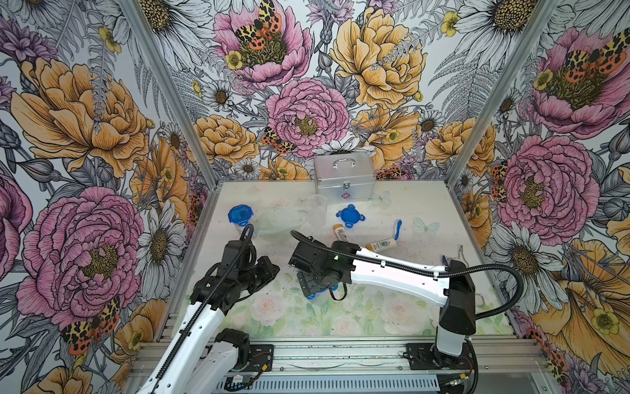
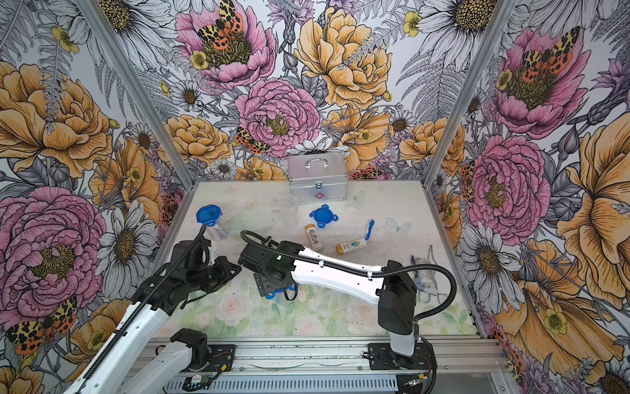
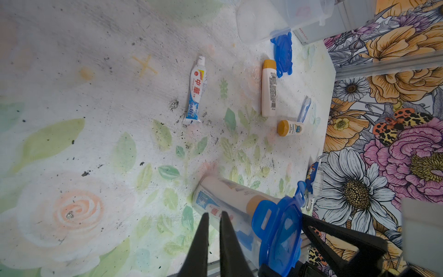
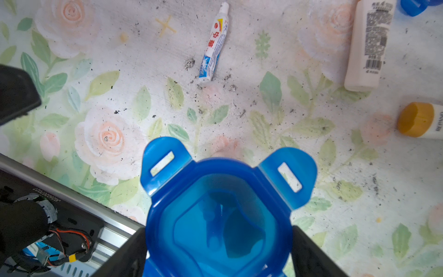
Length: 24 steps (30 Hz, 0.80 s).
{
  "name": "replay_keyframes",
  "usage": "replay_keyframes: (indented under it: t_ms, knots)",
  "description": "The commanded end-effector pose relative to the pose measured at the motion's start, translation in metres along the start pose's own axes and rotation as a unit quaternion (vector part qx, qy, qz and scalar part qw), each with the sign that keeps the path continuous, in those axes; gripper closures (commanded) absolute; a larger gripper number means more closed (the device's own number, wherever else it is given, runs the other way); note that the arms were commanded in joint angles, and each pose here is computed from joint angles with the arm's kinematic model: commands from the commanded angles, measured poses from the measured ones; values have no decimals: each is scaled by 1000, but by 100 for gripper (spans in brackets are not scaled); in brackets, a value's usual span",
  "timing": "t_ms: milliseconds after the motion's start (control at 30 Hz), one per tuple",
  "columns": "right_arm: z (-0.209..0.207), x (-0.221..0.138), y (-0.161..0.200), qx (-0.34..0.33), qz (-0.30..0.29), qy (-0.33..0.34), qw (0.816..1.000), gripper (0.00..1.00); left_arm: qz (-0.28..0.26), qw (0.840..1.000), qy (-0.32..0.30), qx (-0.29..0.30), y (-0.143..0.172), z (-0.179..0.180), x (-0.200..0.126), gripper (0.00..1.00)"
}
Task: Pack away toiletry kits
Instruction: Close the lid on the container.
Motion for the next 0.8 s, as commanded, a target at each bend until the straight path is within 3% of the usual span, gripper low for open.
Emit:
replay_keyframes:
  t_ms: [0,767]
  knots:
    - [-2,4,10,2,17,-5,1000,27,-8,1000,1,15,-2,-4,-3,88]
    - [-4,1,15,9,21,6,1000,29,-5,1000,-7,24,3,-4,-5,88]
Point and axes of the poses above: each gripper's point midway between its finger pads, its own x axis out along the fingers, its own z axis along the line the jaws close on, y = z × x, the point moved 2 cm from there along -x, back along the fingers, and after that the axes turned 8 degrees about -x, right-handed, at the moved point
